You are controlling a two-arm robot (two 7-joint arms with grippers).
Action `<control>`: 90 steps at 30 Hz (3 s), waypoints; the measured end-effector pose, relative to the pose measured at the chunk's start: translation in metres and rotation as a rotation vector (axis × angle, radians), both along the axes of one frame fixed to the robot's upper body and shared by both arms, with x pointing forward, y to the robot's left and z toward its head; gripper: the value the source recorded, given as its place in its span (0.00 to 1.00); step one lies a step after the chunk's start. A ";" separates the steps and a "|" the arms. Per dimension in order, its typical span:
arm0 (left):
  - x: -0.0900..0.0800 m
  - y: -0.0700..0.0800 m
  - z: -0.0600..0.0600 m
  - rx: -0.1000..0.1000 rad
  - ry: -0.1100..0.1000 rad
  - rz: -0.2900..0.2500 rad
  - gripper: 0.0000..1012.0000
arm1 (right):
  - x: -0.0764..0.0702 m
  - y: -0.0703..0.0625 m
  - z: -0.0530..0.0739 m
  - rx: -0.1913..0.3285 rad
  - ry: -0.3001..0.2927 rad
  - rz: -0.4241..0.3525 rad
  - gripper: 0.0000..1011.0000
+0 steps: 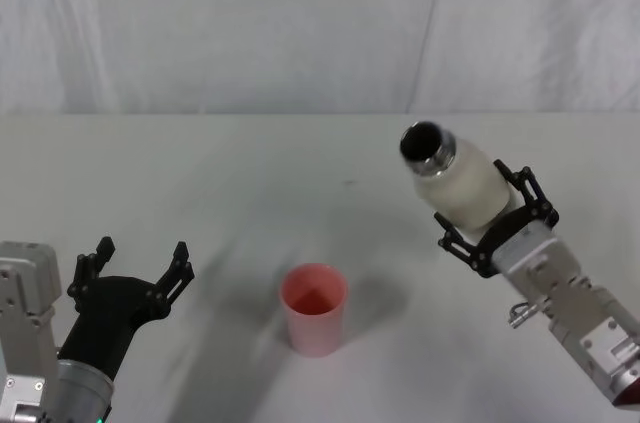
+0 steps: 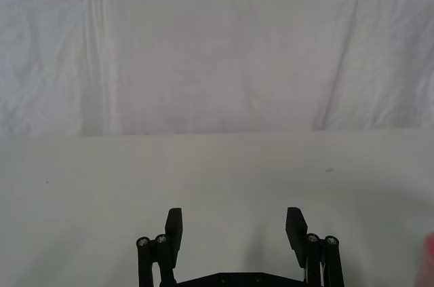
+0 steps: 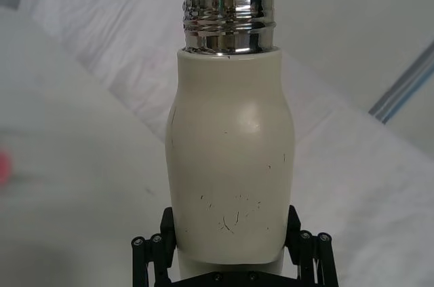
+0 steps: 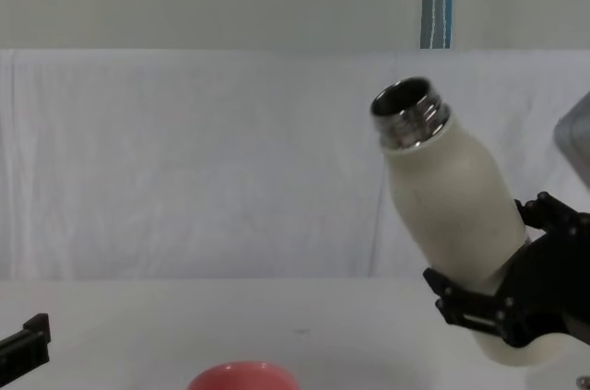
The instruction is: Grasp the thermos with one hand and pour water into the cup lid.
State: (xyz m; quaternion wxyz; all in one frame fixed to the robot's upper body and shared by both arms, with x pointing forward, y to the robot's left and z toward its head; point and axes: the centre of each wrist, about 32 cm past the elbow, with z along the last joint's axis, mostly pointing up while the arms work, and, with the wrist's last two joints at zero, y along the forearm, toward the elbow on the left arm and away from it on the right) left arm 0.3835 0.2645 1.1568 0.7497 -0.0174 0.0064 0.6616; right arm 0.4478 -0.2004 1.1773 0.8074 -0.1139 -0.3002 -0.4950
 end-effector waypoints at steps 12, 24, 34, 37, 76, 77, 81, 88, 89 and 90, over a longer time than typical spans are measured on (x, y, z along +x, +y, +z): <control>0.000 0.000 0.000 0.000 0.000 0.000 0.99 | -0.011 0.004 -0.008 -0.142 -0.064 0.011 0.94; 0.000 0.000 0.000 0.000 0.000 0.000 0.99 | -0.012 0.012 -0.020 -0.314 -0.131 0.052 0.94; 0.000 0.000 0.000 0.000 0.000 0.000 0.99 | -0.006 0.020 -0.027 -0.390 -0.157 0.037 0.94; 0.000 0.000 0.000 0.000 0.000 0.000 0.99 | -0.003 0.022 -0.028 -0.418 -0.175 0.031 0.94; 0.000 0.000 0.000 0.000 0.000 0.000 0.99 | 0.024 0.019 -0.032 -0.630 -0.323 0.026 0.94; 0.000 0.000 0.000 0.000 0.000 0.000 0.99 | 0.025 0.019 -0.032 -0.633 -0.326 0.026 0.94; 0.000 0.000 0.000 0.000 0.000 0.000 0.99 | 0.026 0.019 -0.032 -0.637 -0.334 0.027 0.94; 0.000 0.000 0.000 0.000 0.000 0.000 0.99 | 0.027 0.020 -0.031 -0.641 -0.345 0.029 0.94; 0.000 0.000 0.000 0.000 0.000 0.000 0.99 | 0.027 0.021 -0.031 -0.641 -0.347 0.030 0.94; 0.000 0.000 0.000 0.000 0.000 0.000 0.99 | 0.027 0.021 -0.031 -0.641 -0.348 0.030 0.94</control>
